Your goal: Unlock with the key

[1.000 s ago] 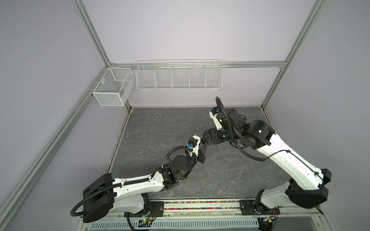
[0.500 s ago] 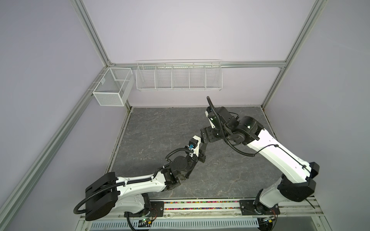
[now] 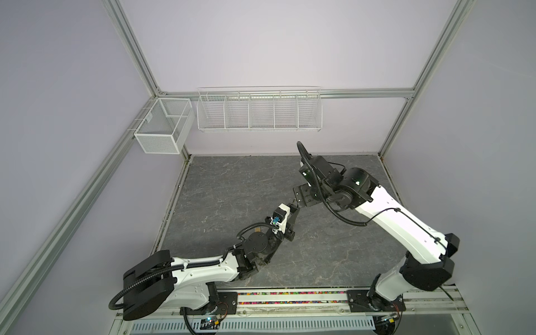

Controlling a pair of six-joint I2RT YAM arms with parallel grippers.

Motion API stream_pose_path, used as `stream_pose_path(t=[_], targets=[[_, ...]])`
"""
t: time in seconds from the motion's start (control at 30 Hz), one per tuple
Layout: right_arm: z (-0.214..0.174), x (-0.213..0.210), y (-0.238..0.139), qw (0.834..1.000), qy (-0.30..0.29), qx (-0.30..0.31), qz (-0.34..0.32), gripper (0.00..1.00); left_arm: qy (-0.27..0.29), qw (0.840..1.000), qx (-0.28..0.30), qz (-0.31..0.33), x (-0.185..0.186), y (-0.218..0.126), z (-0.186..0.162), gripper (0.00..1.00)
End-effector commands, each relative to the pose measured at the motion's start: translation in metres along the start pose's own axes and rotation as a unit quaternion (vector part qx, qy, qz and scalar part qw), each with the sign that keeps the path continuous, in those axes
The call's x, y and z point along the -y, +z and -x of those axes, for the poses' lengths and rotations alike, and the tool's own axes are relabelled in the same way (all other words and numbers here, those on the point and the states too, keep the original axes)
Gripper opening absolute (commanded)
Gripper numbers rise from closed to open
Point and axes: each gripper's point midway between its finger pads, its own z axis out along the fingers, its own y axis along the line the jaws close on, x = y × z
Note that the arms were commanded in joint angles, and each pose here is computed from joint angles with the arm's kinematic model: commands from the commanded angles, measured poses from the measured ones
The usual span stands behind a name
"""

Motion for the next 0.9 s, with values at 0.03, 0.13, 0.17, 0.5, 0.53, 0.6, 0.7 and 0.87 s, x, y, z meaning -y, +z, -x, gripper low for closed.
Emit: stream_pose_path(t=[0.03, 0.13, 0.17, 0.5, 0.53, 0.6, 0.7, 0.87], targets=[[0.003, 0.003, -0.009, 1.000, -0.009, -0.001, -0.006, 0.94, 0.002, 0.999, 0.038, -0.016, 0.004, -0.004, 0.023, 0.00], [0.005, -0.008, -0.018, 1.000, -0.027, 0.007, 0.008, 0.94, 0.007, 0.999, 0.037, -0.018, 0.005, -0.004, 0.023, 0.00], [0.005, -0.013, -0.018, 0.999, -0.034, 0.007, 0.013, 0.94, 0.010, 0.999, 0.036, -0.018, 0.005, -0.003, 0.023, 0.00], [0.003, -0.015, 0.003, 0.999, -0.046, -0.017, -0.005, 0.96, 0.009, 0.999, 0.048, -0.017, 0.005, -0.003, 0.031, 0.00], [0.002, -0.015, 0.005, 0.999, -0.049, -0.020, -0.008, 0.96, 0.010, 0.999, 0.048, -0.017, 0.005, -0.003, 0.031, 0.00], [0.002, -0.013, 0.008, 0.998, -0.054, -0.023, -0.014, 0.96, 0.008, 0.999, 0.051, -0.016, 0.004, -0.004, 0.032, 0.00], [0.003, -0.001, 0.009, 0.998, -0.055, -0.021, -0.036, 0.96, 0.006, 0.999, 0.052, -0.015, 0.003, -0.006, 0.032, 0.00], [-0.002, 0.010, 0.009, 0.996, -0.060, -0.036, -0.051, 0.96, 0.010, 0.998, 0.057, -0.021, 0.003, -0.009, 0.034, 0.00]])
